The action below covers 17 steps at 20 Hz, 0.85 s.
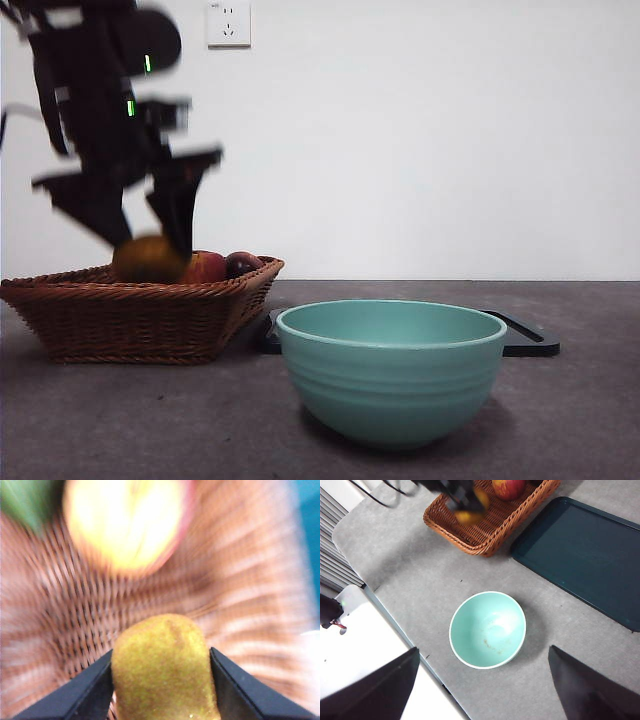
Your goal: Pick up the wifruite, put it on the bowl, pick up the plate, put it on desk
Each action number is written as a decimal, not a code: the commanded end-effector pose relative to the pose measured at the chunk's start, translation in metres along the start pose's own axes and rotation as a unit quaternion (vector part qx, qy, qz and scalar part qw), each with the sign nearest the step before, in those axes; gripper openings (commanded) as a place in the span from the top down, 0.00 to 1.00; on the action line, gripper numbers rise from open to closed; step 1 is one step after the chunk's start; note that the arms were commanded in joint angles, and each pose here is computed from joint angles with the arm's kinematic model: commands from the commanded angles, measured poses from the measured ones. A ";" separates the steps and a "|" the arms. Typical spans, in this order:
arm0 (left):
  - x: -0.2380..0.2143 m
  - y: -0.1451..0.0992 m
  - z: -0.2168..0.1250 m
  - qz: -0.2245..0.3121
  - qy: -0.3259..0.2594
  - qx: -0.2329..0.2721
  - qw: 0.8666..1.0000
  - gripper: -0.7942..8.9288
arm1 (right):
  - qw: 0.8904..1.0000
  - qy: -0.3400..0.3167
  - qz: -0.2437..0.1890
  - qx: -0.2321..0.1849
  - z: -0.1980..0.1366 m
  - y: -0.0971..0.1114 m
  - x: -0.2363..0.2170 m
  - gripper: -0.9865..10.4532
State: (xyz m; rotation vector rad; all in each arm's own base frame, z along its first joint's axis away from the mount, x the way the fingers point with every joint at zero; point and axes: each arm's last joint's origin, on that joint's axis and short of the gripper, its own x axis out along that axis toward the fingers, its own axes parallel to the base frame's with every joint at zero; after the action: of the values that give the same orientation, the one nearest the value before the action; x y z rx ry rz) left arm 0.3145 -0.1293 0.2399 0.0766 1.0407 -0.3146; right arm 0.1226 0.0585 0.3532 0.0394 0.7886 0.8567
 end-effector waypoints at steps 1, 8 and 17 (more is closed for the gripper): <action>-0.035 -0.011 0.007 -0.016 -0.052 0.012 0.998 0.70 | 1.000 -0.007 0.001 -0.005 0.005 0.002 -0.002 0.55; -0.109 -0.066 -0.019 -0.145 -0.090 0.095 0.981 0.70 | 1.000 -0.007 0.001 -0.005 0.005 0.002 -0.002 0.55; -0.071 -0.142 -0.045 -0.199 -0.015 0.198 0.960 0.70 | 1.000 -0.007 0.001 -0.005 0.005 0.002 -0.002 0.55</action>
State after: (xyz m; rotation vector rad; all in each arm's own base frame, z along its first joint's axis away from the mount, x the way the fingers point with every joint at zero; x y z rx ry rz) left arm 0.2021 -0.2337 0.2875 0.2199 0.9623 -0.8681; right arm 0.1227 0.0584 0.3532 0.0393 0.7886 0.8564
